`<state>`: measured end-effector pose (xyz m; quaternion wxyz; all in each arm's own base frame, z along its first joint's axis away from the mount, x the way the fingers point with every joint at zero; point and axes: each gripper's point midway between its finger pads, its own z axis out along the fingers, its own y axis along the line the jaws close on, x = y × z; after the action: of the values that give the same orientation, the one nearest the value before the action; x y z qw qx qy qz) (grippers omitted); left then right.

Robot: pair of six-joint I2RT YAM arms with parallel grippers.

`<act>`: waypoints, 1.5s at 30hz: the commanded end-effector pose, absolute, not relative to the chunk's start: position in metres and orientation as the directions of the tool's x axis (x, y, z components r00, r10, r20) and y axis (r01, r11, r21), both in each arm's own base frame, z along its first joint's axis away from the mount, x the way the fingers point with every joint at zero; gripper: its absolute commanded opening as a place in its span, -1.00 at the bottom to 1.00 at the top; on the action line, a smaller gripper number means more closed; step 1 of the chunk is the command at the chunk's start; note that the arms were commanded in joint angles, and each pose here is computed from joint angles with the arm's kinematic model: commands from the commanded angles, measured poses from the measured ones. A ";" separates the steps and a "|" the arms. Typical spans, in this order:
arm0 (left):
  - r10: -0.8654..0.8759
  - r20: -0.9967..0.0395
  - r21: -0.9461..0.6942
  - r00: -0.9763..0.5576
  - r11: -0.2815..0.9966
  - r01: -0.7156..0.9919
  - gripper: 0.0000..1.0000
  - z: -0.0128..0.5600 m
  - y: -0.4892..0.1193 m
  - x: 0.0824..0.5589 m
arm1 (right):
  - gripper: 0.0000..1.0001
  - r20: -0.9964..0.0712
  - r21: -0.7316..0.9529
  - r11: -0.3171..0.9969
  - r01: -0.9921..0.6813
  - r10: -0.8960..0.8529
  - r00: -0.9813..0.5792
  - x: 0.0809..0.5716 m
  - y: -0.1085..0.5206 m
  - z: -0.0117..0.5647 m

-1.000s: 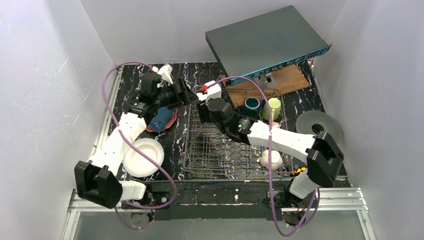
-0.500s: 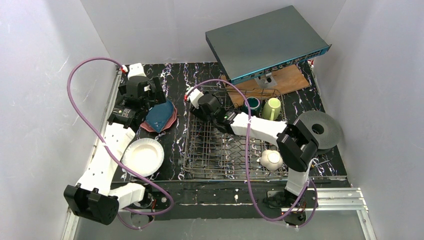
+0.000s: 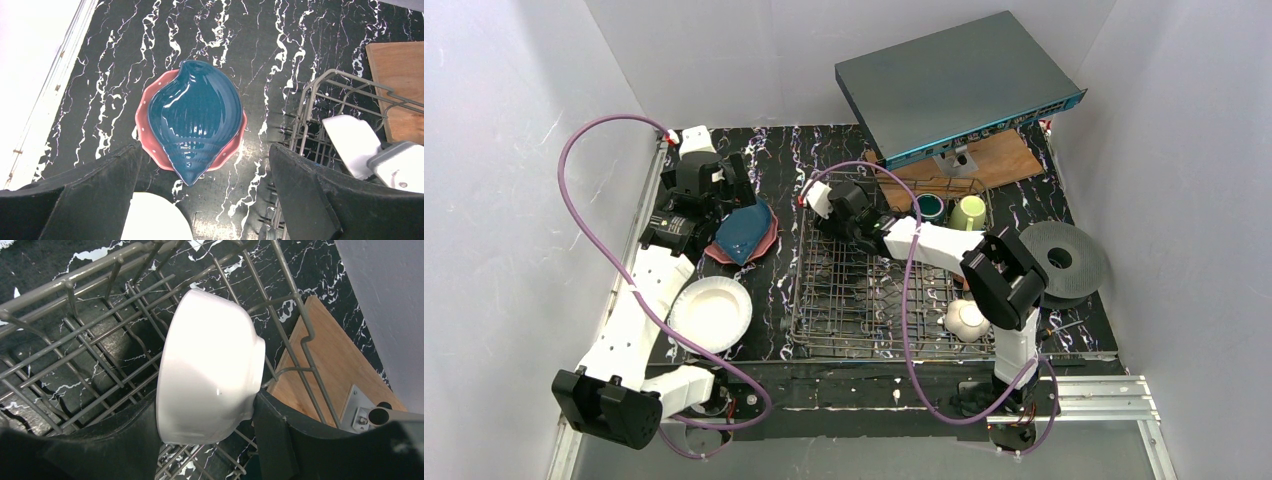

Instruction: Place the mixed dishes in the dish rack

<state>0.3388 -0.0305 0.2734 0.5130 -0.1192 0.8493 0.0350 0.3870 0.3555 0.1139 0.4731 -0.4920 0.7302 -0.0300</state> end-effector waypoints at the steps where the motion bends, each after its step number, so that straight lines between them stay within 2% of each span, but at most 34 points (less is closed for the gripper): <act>1: -0.176 -0.886 -0.073 -0.429 0.967 -0.246 0.96 0.279 -0.028 0.341 | -0.97 -0.703 -0.535 0.519 -0.666 -0.711 0.011 0.401 0.372 0.142; 12: -0.192 -0.881 -0.097 -0.433 0.968 -0.232 0.96 0.276 -0.032 0.342 | -0.97 -0.654 -0.584 0.484 -0.652 -0.756 0.024 0.409 0.371 0.127; 16: -0.192 -0.876 -0.098 -0.441 0.969 -0.227 0.95 0.274 -0.033 0.342 | -0.84 -0.646 -0.579 0.470 -0.666 -0.763 0.024 0.407 0.375 0.121; 22: -0.196 -0.882 -0.105 -0.428 0.968 -0.228 0.95 0.278 -0.032 0.340 | -0.50 -0.667 -0.530 0.453 -0.717 -0.745 0.022 0.390 0.384 0.113; 33: -0.197 -0.891 -0.104 -0.409 0.966 -0.239 0.95 0.283 -0.029 0.339 | 0.48 -0.674 -0.487 0.462 -0.741 -0.739 -0.018 0.368 0.384 0.108; 36: -0.193 -0.891 -0.099 -0.411 0.966 -0.240 0.95 0.281 -0.028 0.339 | 0.70 -0.676 -0.477 0.472 -0.741 -0.736 -0.033 0.366 0.382 0.109; 38: -0.192 -0.890 -0.095 -0.414 0.965 -0.244 0.95 0.280 -0.028 0.340 | 0.79 -0.676 -0.478 0.480 -0.735 -0.736 -0.041 0.366 0.380 0.111; 45: -0.187 -0.883 -0.084 -0.431 0.966 -0.246 0.95 0.273 -0.028 0.343 | 0.90 -0.724 -0.442 0.511 -0.737 -0.689 -0.043 0.357 0.378 0.134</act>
<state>0.3425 -0.0345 0.2719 0.5134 -0.1189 0.8497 0.0172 0.3582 0.3728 0.0818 0.4371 -0.5268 0.7289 -0.0088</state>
